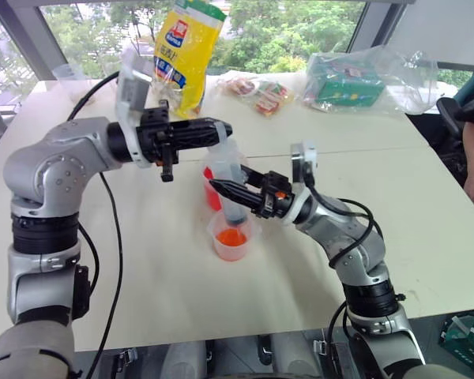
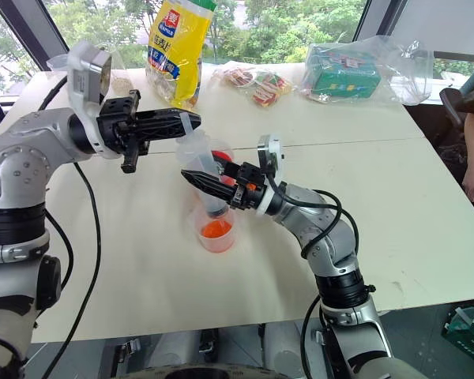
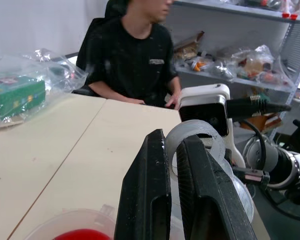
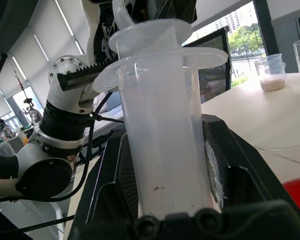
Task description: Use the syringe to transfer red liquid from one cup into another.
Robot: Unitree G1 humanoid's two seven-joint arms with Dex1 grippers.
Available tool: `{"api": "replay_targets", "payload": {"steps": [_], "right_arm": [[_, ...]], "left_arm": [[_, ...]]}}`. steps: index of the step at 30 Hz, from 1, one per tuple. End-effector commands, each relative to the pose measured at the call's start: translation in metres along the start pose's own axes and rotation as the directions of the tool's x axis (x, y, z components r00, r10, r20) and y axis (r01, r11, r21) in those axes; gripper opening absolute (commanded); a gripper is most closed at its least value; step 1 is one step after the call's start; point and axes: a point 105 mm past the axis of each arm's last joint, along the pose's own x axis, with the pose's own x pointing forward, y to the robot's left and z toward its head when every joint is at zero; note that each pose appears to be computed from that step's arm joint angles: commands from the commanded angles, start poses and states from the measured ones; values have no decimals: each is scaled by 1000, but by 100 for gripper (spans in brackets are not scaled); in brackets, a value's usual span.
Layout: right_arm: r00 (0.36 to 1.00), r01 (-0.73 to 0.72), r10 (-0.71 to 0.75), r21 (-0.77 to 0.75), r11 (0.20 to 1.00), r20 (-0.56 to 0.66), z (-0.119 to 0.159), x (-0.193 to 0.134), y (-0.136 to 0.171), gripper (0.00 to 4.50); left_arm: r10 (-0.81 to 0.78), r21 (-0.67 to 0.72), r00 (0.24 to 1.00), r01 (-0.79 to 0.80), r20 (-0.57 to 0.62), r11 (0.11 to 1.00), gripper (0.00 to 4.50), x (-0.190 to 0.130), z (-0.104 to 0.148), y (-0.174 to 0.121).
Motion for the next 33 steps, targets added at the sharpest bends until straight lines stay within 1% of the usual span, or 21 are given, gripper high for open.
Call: {"api": "replay_targets", "payload": {"steps": [1,8,12,15,17,18,19,22,23,30,33], "right_arm": [[987,-66,80,-105,992,136,46,14,18,142],[982,-64,80,-100,993,169,58,16,19,142],[986,-58,70,-81,995,150,53,14,18,142],[990,-56,63,-51,997,130,46,11,18,142],[992,-53,57,-39,998,117,41,9,17,142],[992,-51,54,-34,998,113,40,9,17,142],[993,-50,53,-29,998,109,38,8,17,142],[994,-50,51,-16,999,97,35,6,16,142],[994,-50,51,-15,999,94,35,6,16,142],[995,-38,39,-11,999,87,35,2,11,142],[992,14,-13,-10,1000,122,56,2,3,142]], "left_arm": [[-105,-32,993,103,-61,994,8,14,-17,-19],[-112,-43,991,109,-68,993,8,14,-20,-21],[-76,-41,995,74,-61,996,8,10,-14,-14],[-26,-32,998,24,-56,999,111,2,-5,-6],[1,-29,999,-3,-55,1000,211,-7,0,-3],[12,-27,998,-14,-54,1000,249,-11,2,-2],[35,-21,998,-36,-56,999,302,-16,4,1],[108,-2,992,-108,-62,994,437,-34,10,8],[121,2,991,-121,-63,993,445,-38,11,9],[196,26,977,-195,-86,980,445,-61,10,11],[244,23,965,-243,-96,970,445,-69,-2,11]]}}
